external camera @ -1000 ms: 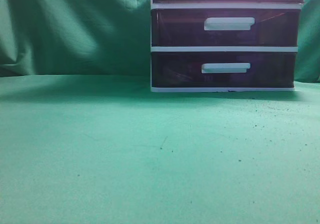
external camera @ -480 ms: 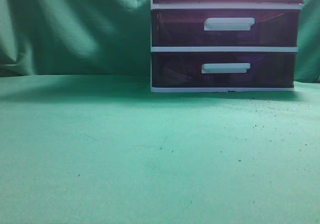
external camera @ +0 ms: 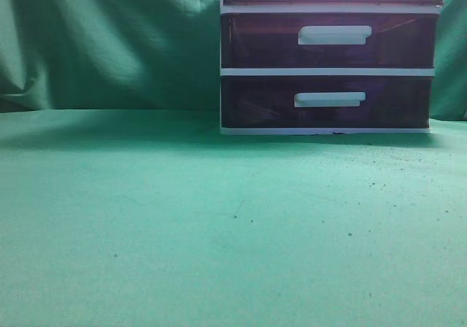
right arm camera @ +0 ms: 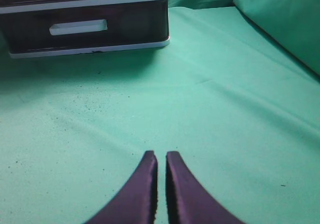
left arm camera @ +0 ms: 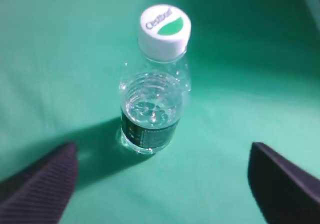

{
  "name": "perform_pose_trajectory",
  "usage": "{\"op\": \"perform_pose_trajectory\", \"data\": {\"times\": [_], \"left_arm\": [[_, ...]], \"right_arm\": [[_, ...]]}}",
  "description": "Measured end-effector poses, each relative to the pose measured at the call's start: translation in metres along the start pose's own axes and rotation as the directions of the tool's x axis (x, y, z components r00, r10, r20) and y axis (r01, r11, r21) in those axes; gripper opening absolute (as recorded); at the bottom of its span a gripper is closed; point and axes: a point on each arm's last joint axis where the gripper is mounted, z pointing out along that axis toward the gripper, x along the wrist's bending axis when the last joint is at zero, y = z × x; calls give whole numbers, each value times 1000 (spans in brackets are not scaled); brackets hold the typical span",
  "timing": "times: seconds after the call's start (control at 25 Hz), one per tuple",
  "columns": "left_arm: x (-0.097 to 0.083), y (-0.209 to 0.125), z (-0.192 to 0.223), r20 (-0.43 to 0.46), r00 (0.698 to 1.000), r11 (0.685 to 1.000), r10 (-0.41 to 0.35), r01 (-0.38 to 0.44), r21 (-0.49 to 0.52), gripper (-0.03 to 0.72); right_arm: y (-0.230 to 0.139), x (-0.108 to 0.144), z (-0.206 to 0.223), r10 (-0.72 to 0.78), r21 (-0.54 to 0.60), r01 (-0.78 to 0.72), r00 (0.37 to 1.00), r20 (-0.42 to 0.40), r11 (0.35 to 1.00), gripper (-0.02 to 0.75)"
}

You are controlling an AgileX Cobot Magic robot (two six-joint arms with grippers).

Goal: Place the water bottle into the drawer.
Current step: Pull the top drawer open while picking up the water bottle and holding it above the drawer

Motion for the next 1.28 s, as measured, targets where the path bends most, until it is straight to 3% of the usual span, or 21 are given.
{"op": "perform_pose_trajectory", "data": {"times": [0.08, 0.64, 0.8, 0.92, 1.0, 1.04, 1.28], "left_arm": [[0, 4, 17, -7, 1000, 999, -4, 4, 54, 650], [2, 25, 113, -35, 999, 977, -9, 16, 213, 636], [3, 24, 128, -40, 999, 973, -5, 14, 229, 433], [3, 26, 134, -42, 999, 978, -5, 14, 210, 334], [4, 26, 136, -44, 999, 979, -5, 14, 203, 333], [4, 27, 136, -44, 999, 980, -5, 14, 200, 283], [1, 29, 123, -32, 999, 972, 5, 2, 233, 290]], "right_arm": [[0, 0, 0, 0, 0, 0, 1000, 0, 1000, 48], [0, 0, 0, 0, 0, 0, 1000, 0, 1000, 48], [0, 0, 0, 0, 0, 0, 1000, 0, 1000, 48], [0, 0, 0, 0, 0, 0, 1000, 0, 1000, 48], [0, 0, 0, 0, 0, 0, 1000, 0, 1000, 48], [0, 0, 0, 0, 0, 0, 1000, 0, 1000, 48], [0, 0, 0, -2, -3, 2, 1000, 0, 1000, 48]]}}
